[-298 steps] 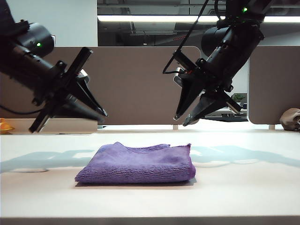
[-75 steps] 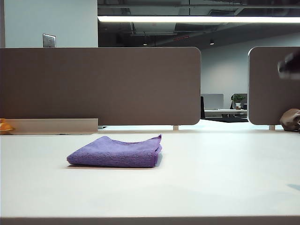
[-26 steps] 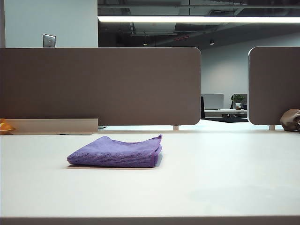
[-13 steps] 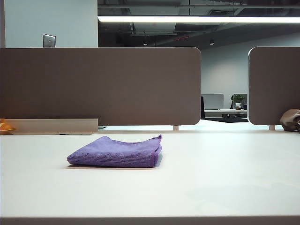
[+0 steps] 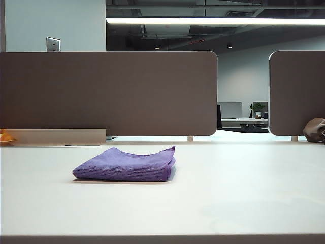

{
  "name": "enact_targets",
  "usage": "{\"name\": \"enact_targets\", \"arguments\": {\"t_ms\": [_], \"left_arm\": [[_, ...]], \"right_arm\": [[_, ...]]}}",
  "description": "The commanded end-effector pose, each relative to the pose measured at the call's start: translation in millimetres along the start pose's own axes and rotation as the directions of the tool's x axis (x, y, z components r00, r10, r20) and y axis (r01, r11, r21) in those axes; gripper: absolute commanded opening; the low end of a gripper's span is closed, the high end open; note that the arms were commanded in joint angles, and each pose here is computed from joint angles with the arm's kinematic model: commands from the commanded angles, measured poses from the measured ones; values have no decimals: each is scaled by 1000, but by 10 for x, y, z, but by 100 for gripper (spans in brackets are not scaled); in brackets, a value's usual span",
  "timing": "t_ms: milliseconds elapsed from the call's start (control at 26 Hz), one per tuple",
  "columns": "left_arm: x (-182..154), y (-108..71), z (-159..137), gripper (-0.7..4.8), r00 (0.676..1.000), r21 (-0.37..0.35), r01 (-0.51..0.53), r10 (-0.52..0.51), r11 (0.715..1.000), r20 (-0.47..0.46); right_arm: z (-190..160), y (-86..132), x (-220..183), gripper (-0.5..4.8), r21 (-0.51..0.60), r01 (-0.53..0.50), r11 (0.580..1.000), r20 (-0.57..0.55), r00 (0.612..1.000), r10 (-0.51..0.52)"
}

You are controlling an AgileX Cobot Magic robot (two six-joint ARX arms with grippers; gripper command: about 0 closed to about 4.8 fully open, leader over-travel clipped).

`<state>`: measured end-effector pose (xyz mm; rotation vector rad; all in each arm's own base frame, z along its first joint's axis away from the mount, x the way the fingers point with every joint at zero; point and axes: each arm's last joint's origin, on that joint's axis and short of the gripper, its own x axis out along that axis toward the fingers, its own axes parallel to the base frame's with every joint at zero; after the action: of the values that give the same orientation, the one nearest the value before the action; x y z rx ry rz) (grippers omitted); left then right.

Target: Fold the bottom of the cloth upward, then fold it vertically to form a square shape.

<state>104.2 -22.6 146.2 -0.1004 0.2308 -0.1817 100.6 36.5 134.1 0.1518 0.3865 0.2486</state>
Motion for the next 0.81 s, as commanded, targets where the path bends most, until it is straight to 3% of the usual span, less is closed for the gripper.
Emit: {"name": "enact_targets", "arguments": {"t_ms": [38,346,807], "left_arm": [[-9,-2,29,-5,1000,-3,2,-2,1000,27],[-66,47,96,-5,992,-17,-39,41,999,117],[-141,223,148,-5,956,-60,-211,219,976,193]], "right_arm": [[6,-13,0,3,6,6,1000,21,1000,-6],[132,-120,-107,3,59,83,995,199,976,-93],[205,-272,-191,3,125,216,968,301,922,-244]]}}
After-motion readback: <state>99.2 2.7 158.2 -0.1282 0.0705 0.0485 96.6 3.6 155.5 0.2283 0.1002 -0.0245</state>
